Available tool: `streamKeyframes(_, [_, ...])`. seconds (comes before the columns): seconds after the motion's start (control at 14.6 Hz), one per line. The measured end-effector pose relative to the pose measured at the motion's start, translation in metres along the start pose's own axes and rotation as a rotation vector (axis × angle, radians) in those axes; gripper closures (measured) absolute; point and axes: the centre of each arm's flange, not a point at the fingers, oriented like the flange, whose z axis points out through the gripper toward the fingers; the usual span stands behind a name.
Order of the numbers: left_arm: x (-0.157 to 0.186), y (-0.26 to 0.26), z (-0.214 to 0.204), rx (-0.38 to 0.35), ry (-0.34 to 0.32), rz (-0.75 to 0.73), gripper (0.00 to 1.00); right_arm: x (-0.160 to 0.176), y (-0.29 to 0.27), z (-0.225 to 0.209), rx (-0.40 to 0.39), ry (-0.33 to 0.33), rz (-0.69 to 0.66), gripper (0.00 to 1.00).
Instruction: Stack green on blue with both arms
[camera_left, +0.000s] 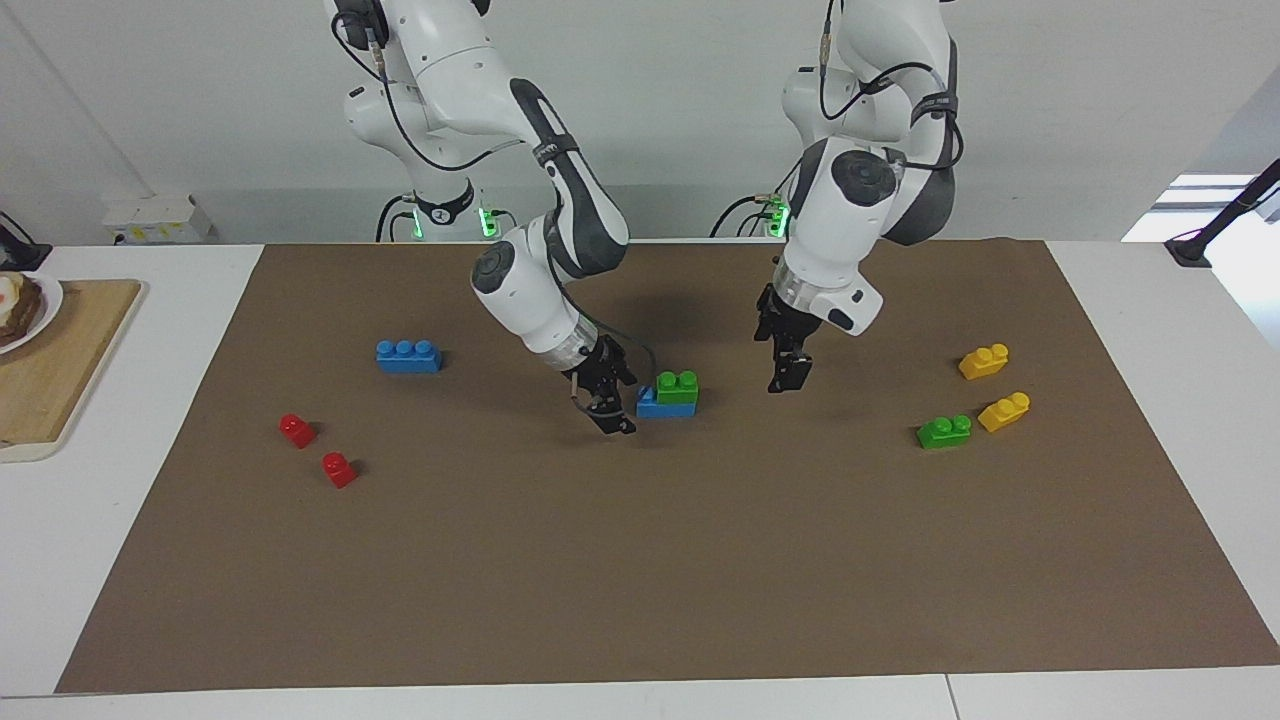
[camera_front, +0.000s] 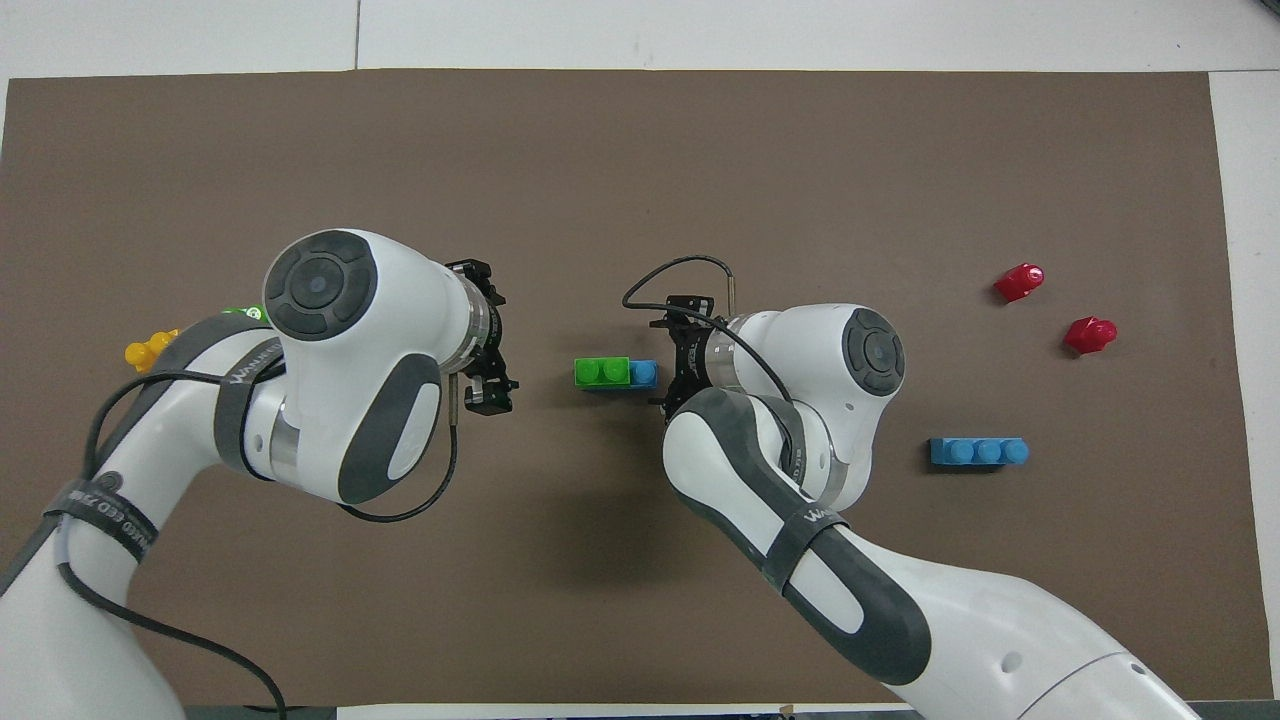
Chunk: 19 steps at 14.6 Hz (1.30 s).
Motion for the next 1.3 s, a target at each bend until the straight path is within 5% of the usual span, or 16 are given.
streamKeyframes(0.41, [0.123,-0.005,-0.066,-0.014,-0.004,0.254,0.0,0.028,-0.032,-0.086,0.012,-0.012,-0.038,0.0])
streamKeyframes(0.89, [0.2,-0.002,-0.125,-0.085,0.023,0.482,0.0,0.05,-0.06,-0.147,-0.051,0.177,-0.62,0.0])
streamKeyframes(1.3, [0.217,-0.006,-0.146,0.023,0.077,0.864,0.0,0.07,-0.06,-0.229,-0.239,0.33,-1.083,0.0])
